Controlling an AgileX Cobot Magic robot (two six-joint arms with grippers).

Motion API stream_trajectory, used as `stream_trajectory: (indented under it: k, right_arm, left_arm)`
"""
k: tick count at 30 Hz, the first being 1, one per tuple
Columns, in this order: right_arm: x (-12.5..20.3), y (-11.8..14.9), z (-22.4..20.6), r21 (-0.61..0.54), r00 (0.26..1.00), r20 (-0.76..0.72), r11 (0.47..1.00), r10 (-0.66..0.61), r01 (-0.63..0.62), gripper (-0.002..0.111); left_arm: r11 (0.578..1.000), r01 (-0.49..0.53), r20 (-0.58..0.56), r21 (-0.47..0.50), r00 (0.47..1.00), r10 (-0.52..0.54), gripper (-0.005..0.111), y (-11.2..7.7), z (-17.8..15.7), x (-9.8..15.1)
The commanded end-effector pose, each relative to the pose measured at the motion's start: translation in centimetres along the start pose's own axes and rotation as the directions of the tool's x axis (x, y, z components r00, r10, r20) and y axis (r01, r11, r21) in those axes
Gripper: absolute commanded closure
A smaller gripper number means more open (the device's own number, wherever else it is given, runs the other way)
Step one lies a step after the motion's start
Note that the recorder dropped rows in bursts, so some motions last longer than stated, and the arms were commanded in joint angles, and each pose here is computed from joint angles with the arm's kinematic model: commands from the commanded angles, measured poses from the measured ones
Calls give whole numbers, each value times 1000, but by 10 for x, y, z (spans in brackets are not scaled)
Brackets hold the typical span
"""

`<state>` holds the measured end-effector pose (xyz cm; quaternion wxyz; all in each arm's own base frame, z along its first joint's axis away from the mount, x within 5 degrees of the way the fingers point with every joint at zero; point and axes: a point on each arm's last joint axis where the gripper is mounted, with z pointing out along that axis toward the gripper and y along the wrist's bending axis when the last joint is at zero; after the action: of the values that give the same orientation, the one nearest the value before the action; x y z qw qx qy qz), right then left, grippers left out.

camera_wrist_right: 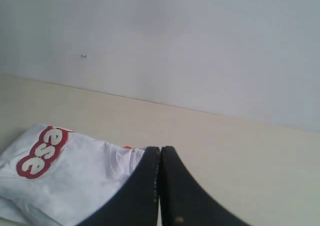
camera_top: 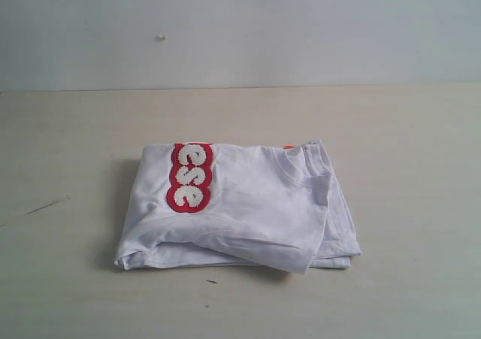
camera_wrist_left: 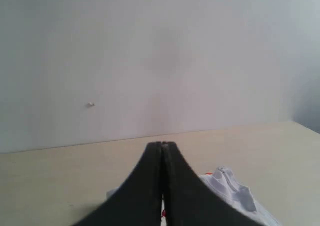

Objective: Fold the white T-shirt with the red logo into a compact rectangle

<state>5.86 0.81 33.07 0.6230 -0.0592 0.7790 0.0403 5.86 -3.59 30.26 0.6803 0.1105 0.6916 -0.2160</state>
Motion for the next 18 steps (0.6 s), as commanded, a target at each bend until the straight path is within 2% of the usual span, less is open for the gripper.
stream_trajectory:
  k: [1, 10, 12, 18]
  right_arm:
    - [0, 0, 0, -1, 1000, 10, 1000, 3, -3, 108]
    - [0, 0, 0, -1, 1000, 10, 1000, 3, -3, 108]
    - [0, 0, 0, -1, 1000, 10, 1000, 3, -3, 108]
    - [0, 0, 0, -1, 1000, 10, 1000, 3, -3, 108]
  left_arm:
    - [1000, 11, 3, 3, 1000, -11, 107, 0, -1, 1]
    - [1000, 7, 21, 0, 1000, -7, 107, -2, -8, 0]
    - [999, 18, 43, -44, 999, -16, 107, 2, -13, 3]
    - [980, -81, 60, -184, 994, 93, 107, 16, -23, 28]
